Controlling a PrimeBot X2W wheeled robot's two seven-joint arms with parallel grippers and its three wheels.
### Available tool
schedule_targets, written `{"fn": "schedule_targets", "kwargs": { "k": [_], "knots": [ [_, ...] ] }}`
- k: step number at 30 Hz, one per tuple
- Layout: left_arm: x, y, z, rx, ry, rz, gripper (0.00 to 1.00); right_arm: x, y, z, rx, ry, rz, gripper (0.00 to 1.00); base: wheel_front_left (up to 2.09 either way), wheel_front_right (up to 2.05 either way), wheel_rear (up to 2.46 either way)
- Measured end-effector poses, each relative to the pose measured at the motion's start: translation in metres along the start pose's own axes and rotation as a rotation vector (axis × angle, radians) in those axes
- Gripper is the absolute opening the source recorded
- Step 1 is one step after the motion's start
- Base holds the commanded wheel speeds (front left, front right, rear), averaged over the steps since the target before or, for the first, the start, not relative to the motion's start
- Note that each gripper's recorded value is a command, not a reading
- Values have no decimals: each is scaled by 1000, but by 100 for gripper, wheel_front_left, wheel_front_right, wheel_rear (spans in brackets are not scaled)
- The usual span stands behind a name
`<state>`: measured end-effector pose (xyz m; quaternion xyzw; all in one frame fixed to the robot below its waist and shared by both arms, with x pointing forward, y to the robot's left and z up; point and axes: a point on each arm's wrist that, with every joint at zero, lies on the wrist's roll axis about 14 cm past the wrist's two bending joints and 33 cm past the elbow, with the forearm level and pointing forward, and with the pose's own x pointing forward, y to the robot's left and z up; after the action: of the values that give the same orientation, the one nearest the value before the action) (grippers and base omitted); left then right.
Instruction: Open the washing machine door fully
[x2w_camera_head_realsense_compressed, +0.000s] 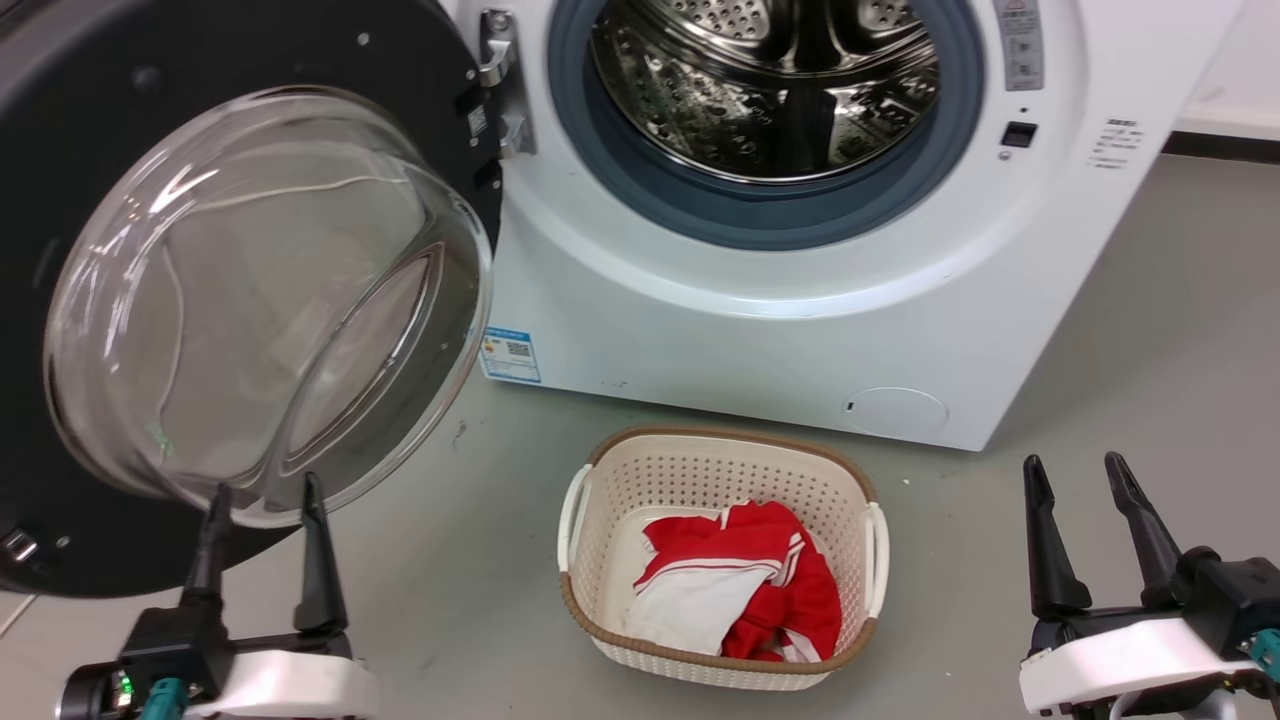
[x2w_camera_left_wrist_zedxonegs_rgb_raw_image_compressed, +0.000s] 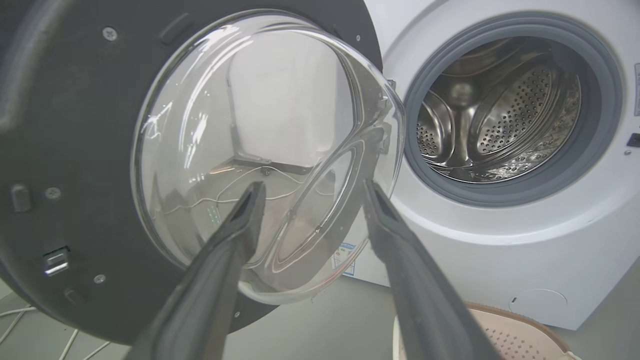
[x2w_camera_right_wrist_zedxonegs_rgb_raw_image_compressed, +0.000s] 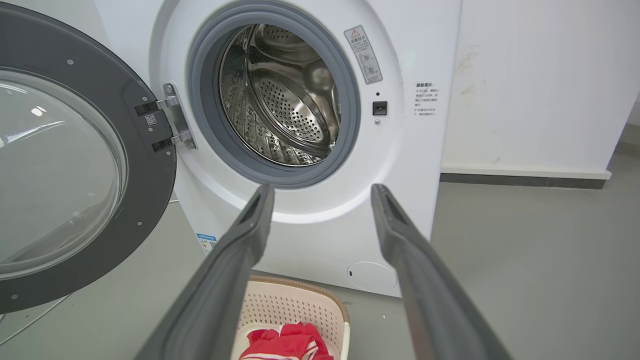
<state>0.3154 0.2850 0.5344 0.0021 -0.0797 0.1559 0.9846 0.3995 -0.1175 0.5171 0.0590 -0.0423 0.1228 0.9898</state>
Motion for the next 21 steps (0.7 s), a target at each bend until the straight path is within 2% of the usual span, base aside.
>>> {"fn": "schedule_targets", "kwargs": {
  "k": [5,13,21],
  "knots": [
    [5,-33,-1,5,-5,-108,100,-8,-10,8,-6,-18,-34,100,0,0,0],
    [18,-89,1,-47,-20,-287,100,-23,-29,20,-38,-45,-96,100,0,0,0],
    [30,-117,3,-55,-33,-349,100,-38,-41,22,-57,-38,-141,100,0,0,0]
  ]
}}
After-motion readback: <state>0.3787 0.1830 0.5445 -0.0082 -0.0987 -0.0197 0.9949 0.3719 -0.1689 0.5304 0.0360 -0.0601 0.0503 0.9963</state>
